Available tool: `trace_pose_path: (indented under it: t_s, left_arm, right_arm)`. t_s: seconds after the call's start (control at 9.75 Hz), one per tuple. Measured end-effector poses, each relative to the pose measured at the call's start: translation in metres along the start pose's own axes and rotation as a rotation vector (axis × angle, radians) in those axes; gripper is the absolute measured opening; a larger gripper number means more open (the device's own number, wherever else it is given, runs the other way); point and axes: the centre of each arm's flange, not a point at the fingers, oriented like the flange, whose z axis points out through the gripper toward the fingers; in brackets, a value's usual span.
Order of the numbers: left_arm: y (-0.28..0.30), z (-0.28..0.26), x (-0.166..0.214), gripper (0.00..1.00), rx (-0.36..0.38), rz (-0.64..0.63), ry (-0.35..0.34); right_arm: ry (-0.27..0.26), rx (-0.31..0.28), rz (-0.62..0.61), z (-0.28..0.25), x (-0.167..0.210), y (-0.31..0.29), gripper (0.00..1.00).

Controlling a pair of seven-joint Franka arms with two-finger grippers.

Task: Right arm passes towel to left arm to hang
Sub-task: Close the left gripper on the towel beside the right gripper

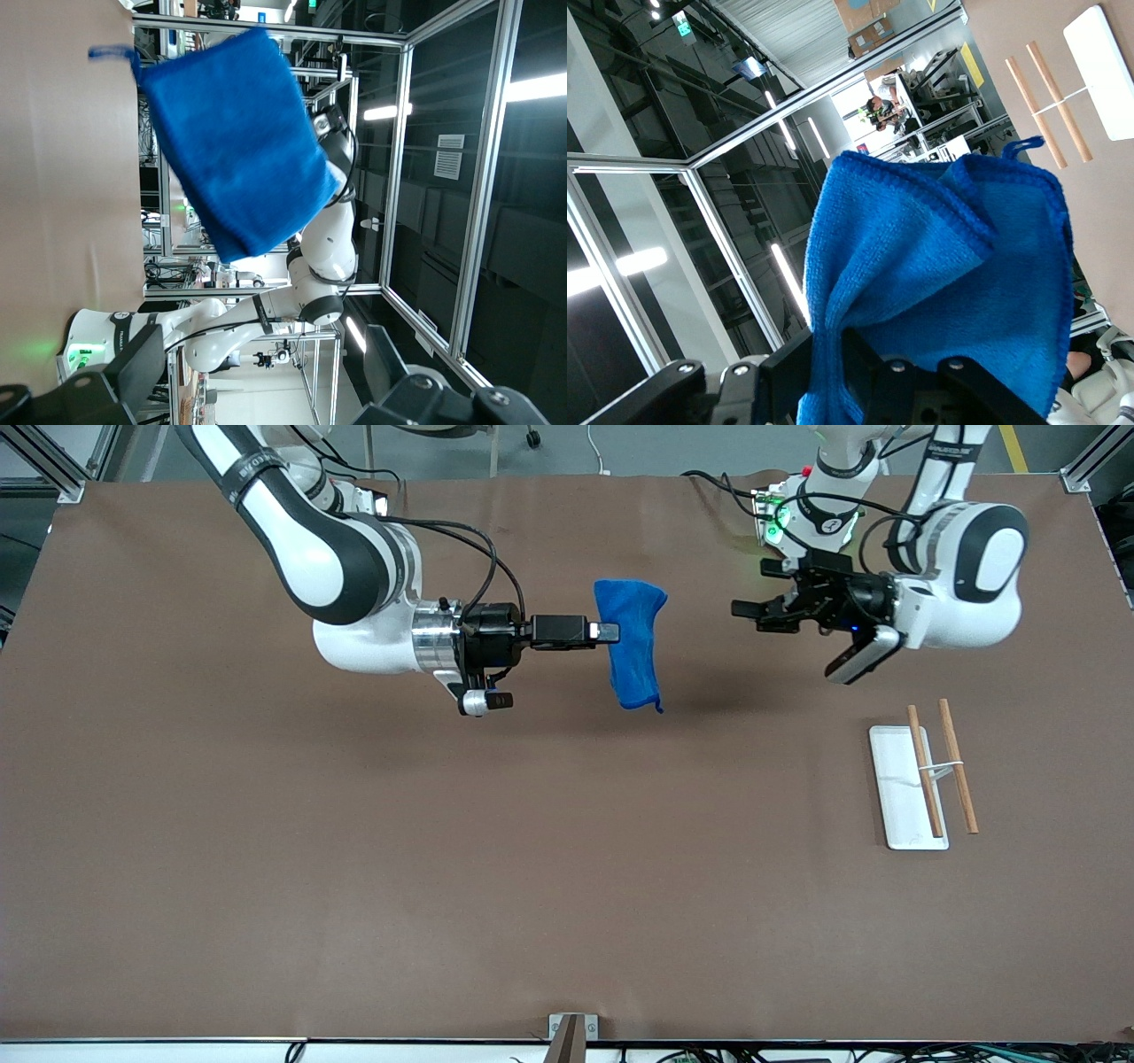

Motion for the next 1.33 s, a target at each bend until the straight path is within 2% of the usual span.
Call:
trace_pose_path:
  t_s: [0.21,0.51,0.62,0.72,1.03,1.33]
  left_arm:
    - [-0.017,0.022,-0.006,0.99,-0.031,-0.021,0.058]
    - [-0.028,0.044,-0.006,0.96,-0.054,-0.050,0.091]
    - [-0.030,0.053,-0.004,0.87,-0.067,-0.057,0.129]
    - [-0.031,0.065,-0.002,0.84,-0.063,-0.062,0.156]
    - [-0.032,0.080,0.004,0.81,-0.069,-0.072,0.194]
    - [-0.016,0.087,0.022,0.74,-0.072,-0.044,0.263]
  right_arm:
    - [-0.009,0.022,0.010,0.007,-0.006,-0.002,0.16]
    - [-0.015,0.026,0.004,0.011,-0.009,-0.001,0.16]
    - [-0.015,0.026,0.004,0.011,-0.010,-0.001,0.16]
    - [-0.015,0.026,0.003,0.011,-0.010,-0.001,0.16]
    - [-0.016,0.026,0.003,0.011,-0.010,-0.001,0.16]
    - [-0.016,0.026,0.003,0.011,-0.010,-0.001,0.16]
